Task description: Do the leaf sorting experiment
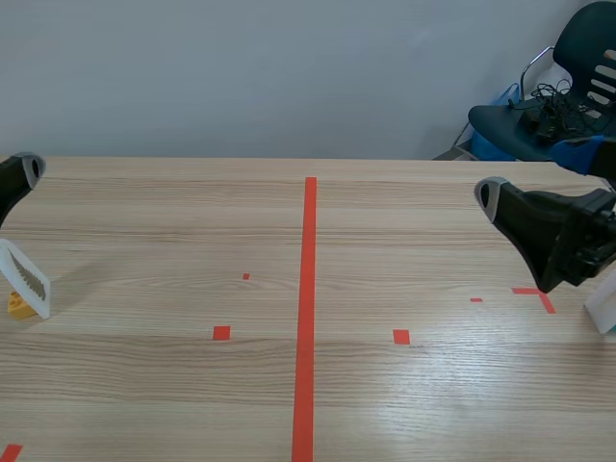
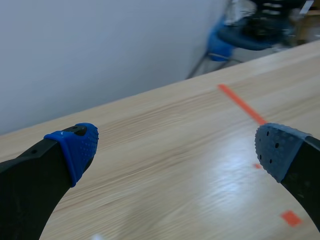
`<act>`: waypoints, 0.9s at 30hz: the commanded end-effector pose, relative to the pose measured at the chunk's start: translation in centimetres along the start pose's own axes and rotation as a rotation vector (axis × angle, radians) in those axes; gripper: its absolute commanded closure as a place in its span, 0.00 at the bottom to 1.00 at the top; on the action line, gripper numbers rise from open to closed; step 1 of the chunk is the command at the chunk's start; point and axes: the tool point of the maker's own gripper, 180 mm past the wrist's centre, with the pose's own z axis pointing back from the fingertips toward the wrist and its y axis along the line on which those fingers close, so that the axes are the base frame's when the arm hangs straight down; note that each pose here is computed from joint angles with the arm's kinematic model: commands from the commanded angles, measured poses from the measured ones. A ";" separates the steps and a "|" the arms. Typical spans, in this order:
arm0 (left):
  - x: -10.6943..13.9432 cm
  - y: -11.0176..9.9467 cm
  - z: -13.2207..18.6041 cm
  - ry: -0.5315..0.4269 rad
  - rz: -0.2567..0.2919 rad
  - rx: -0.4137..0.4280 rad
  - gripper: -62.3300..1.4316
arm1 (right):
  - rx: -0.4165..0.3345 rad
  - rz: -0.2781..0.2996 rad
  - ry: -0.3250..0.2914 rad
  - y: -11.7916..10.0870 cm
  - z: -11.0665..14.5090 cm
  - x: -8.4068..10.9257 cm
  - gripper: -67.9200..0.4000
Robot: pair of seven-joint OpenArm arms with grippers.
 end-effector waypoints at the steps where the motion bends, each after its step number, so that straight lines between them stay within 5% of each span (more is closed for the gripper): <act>1: 0.1 -2.3 0.2 -0.001 0.016 -0.066 0.00 | -0.006 0.020 -0.039 -0.8 0.1 1.4 0.00; 6: 2.8 -10.2 1.0 -0.044 -0.009 -0.296 0.00 | -0.023 0.030 -0.043 -1.4 0.4 1.7 0.00; 10: 4.3 -13.0 1.6 -0.089 0.007 -0.347 0.00 | -0.022 0.030 -0.043 -1.4 0.4 1.7 0.00; 17: 3.6 -14.3 2.3 -0.084 0.074 -0.340 0.00 | -0.022 0.030 -0.051 -1.4 0.4 1.9 0.00; 27: 3.1 -14.4 2.3 -0.065 0.038 -0.342 0.00 | 0.010 0.048 0.005 -0.3 -0.1 0.4 0.00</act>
